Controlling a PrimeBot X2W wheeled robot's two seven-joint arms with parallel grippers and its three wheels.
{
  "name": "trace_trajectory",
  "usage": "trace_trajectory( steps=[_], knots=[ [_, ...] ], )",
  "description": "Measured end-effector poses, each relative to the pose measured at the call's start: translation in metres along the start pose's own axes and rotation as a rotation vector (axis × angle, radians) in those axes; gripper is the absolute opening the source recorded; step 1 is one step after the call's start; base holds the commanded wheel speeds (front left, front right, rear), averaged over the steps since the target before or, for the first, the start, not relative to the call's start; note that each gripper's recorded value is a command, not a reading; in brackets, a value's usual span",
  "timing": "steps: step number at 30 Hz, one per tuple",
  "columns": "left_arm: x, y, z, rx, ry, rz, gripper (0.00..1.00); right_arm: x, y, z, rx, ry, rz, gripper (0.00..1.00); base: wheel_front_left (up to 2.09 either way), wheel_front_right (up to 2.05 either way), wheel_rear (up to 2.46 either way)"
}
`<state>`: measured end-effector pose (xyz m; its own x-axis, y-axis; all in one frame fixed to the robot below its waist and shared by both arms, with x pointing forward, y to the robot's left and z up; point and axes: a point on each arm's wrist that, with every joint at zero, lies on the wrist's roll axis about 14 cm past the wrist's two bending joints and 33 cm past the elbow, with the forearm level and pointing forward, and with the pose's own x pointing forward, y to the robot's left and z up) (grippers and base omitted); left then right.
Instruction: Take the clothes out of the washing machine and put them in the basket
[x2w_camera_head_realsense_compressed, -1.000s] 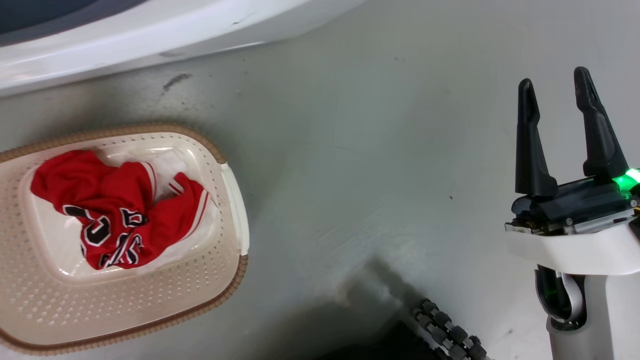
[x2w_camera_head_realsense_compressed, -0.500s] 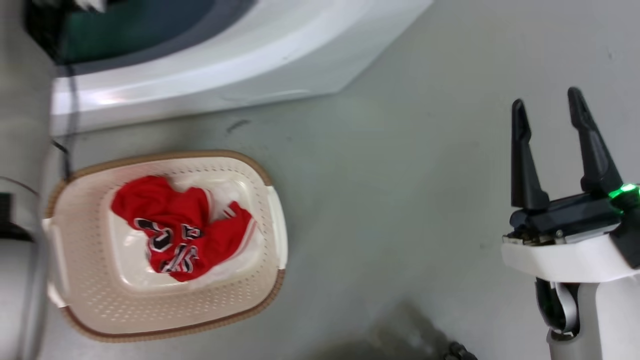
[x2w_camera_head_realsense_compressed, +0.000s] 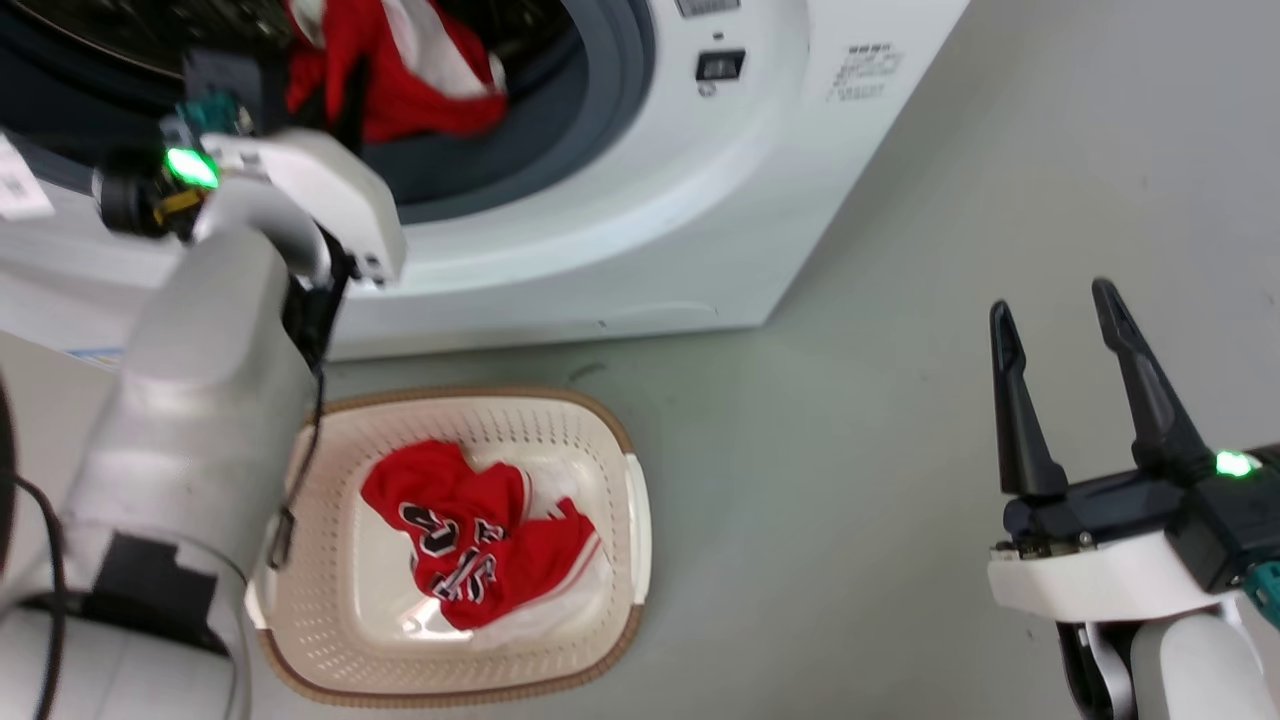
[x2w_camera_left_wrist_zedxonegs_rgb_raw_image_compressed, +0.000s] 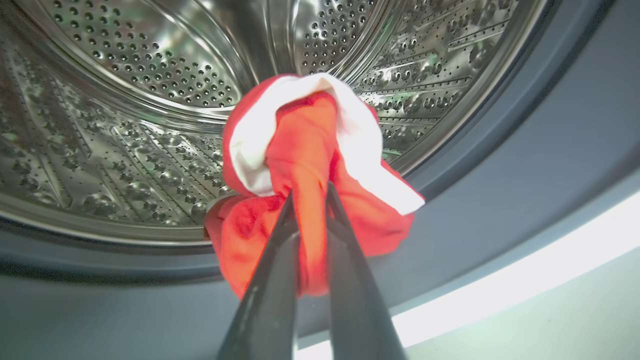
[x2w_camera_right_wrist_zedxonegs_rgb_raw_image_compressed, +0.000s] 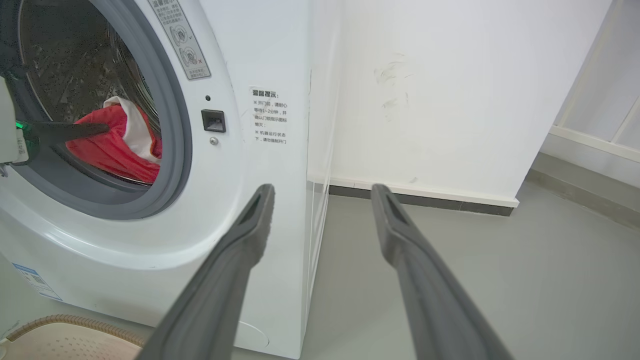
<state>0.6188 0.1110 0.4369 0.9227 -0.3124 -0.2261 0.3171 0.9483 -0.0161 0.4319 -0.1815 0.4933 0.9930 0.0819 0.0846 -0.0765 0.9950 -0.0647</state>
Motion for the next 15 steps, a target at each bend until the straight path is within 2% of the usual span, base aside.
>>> trace_trajectory(
  steps=[5, 15],
  knots=[
    [-0.035, -0.006, 0.032, -0.015, -0.107, -0.002, 0.00, -0.012, 0.005, 0.018, 0.007, -0.038, 0.010, 1.00, 0.00, 0.00, 0.00],
    [-0.109, -0.018, 0.078, 0.034, -0.303, 0.004, 0.00, -0.031, 0.020, 0.042, 0.018, -0.087, 0.047, 1.00, 0.00, 0.00, 0.00]
  ],
)
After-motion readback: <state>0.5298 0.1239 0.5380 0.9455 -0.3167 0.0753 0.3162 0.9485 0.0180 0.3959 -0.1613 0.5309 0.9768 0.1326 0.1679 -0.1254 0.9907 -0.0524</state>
